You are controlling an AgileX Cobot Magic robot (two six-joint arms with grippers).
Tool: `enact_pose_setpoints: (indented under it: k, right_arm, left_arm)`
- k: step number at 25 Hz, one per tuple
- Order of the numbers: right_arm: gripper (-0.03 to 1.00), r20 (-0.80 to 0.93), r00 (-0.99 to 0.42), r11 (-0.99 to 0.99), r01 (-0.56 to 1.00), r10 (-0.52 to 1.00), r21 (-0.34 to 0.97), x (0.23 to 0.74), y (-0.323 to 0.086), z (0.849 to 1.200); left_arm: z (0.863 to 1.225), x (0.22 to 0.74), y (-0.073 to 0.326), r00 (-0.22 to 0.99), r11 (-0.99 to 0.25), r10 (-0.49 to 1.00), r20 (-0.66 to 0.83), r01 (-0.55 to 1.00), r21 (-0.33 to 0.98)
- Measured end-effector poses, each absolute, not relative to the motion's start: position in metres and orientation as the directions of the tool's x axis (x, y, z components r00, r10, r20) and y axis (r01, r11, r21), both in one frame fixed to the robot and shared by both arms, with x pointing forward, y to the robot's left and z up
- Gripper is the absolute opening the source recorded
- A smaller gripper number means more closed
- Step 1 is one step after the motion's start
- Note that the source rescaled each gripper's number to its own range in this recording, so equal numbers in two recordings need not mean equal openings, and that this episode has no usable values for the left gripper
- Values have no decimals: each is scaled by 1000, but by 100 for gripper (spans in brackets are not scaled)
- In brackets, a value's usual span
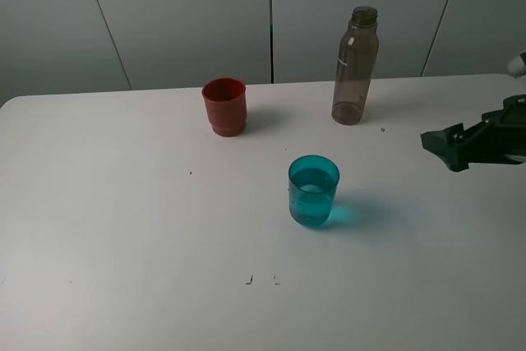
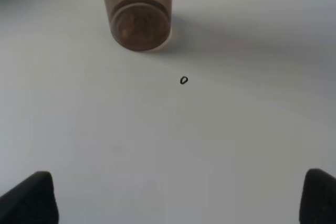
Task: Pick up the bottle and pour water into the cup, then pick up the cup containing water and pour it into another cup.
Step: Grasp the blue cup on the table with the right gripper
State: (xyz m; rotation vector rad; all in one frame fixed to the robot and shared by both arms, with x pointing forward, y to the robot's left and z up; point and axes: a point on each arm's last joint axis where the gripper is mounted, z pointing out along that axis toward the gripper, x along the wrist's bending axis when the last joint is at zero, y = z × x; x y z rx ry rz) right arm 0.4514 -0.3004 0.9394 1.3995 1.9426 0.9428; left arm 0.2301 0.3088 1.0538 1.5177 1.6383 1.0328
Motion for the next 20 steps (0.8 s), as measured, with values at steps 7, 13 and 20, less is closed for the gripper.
enact_pose_setpoints:
  k: [7,13,20]
  right_arm:
    - [100,25,-292,135,517,956,845,421,-292,940]
    - [100,64,-347,134,516,936,846,411,-275,934]
    - [100,-94,-447,354,547,890,758,401,-249,922]
  left_arm:
    - [1054,230,309,-101,11,994,41,466,885]
    - [1054,230,309,-101,11,994,41,466,885]
    - [1054,230,309,-101,11,994,41,466,885]
